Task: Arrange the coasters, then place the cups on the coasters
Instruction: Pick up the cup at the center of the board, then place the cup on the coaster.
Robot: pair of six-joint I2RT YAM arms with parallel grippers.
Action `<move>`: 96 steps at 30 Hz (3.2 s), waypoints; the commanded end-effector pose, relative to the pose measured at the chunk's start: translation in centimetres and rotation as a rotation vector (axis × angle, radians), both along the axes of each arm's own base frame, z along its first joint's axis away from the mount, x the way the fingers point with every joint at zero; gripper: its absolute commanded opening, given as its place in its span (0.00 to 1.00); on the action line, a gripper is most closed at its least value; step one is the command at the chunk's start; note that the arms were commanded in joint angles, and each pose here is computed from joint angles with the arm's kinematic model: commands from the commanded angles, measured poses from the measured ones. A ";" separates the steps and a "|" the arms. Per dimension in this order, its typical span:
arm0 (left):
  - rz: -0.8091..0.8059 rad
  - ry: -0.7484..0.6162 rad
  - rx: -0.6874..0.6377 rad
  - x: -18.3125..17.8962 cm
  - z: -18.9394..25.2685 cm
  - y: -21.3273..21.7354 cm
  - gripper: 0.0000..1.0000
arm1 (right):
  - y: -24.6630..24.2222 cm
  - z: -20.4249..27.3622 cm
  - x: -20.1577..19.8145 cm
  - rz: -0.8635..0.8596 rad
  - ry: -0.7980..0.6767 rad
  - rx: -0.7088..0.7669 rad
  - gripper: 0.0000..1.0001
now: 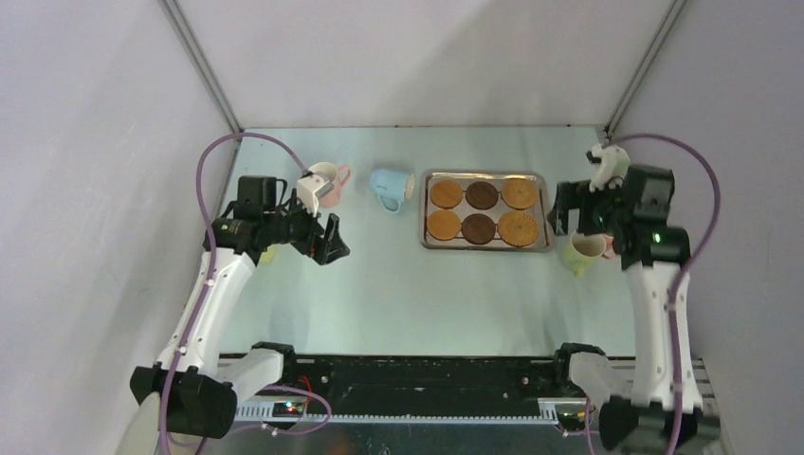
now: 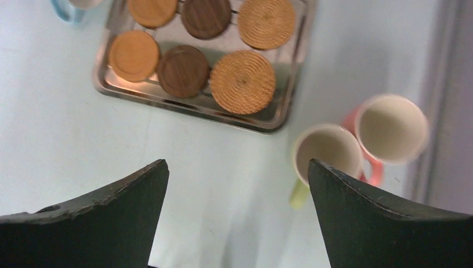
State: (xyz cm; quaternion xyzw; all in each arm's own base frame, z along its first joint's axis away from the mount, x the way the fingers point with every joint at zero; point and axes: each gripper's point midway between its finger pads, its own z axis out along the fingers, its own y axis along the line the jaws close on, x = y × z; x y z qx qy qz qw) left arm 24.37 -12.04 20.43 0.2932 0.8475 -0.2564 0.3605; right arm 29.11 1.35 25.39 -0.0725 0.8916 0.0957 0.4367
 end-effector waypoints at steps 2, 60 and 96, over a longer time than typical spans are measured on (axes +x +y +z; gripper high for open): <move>-0.024 -0.079 -0.020 -0.1 1.7 -0.2 0.98 | -3.8 -5.8 -6.2 -0.129 0.192 -0.203 0.99; 0.111 -0.061 0.158 0.0 -2.2 3.9 0.98 | 5.8 3.2 2.6 0.208 -0.034 -0.296 0.00; 0.116 -0.099 0.181 -0.1 -5.3 4.5 0.98 | 21.1 -9.2 20.7 0.327 0.189 -0.160 0.00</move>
